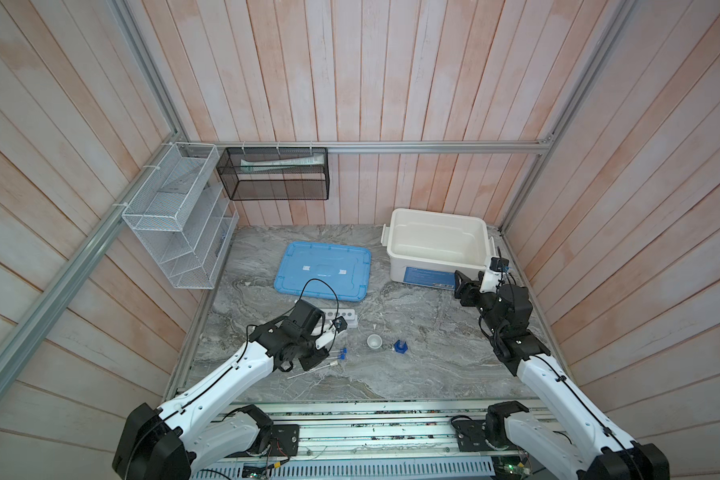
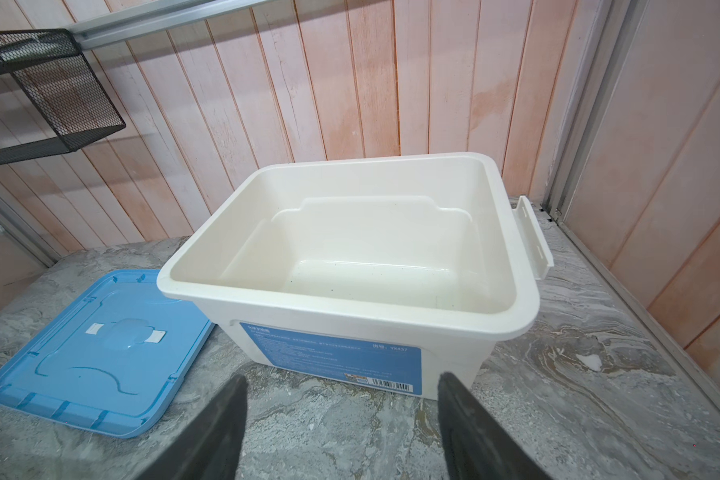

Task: Organize the chemistry lab equipment
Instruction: 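Move left gripper over the blue-capped test tubes while right arm shifts toward white box, then lower left gripper and close it on a blue-capped test tube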

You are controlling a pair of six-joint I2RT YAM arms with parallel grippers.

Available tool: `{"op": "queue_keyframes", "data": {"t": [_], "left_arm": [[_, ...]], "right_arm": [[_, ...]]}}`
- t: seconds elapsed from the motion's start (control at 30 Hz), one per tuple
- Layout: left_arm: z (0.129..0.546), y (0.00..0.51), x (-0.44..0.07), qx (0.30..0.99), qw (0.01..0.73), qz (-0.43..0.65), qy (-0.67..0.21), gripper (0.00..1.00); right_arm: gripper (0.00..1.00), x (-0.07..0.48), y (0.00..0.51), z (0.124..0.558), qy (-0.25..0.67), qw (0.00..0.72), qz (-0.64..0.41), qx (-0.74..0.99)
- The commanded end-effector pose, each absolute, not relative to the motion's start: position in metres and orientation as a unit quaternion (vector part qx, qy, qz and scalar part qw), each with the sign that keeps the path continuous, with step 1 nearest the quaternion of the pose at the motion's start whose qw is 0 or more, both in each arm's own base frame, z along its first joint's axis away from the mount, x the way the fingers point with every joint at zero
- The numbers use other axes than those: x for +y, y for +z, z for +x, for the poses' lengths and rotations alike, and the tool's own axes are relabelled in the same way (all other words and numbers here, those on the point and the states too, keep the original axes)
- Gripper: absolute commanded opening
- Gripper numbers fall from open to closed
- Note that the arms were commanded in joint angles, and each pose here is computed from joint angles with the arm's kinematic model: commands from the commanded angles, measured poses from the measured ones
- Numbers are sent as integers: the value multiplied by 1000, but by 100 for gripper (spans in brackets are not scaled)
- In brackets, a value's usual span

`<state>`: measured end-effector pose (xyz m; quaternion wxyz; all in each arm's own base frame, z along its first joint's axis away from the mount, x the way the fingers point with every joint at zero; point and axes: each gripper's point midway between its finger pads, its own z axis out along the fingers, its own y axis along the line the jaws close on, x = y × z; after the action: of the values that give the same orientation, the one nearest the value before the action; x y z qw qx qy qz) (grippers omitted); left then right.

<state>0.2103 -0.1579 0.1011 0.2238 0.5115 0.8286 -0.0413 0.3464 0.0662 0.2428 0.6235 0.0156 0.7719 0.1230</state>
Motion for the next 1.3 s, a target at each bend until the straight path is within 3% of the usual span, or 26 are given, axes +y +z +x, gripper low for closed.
{"op": "queue_keyframes", "data": {"t": [0.0,0.6,1.27], "left_arm": [[223,94,-165,821,232,521,-24,48],[237,61,-172,824,185,535,10,46],[246,52,-175,831,189,523,22,45]], "right_arm": [[71,78,229,345,155,607,14,779],[70,82,210,338,157,598,4,786],[67,85,206,335,176,597,6,783]]}}
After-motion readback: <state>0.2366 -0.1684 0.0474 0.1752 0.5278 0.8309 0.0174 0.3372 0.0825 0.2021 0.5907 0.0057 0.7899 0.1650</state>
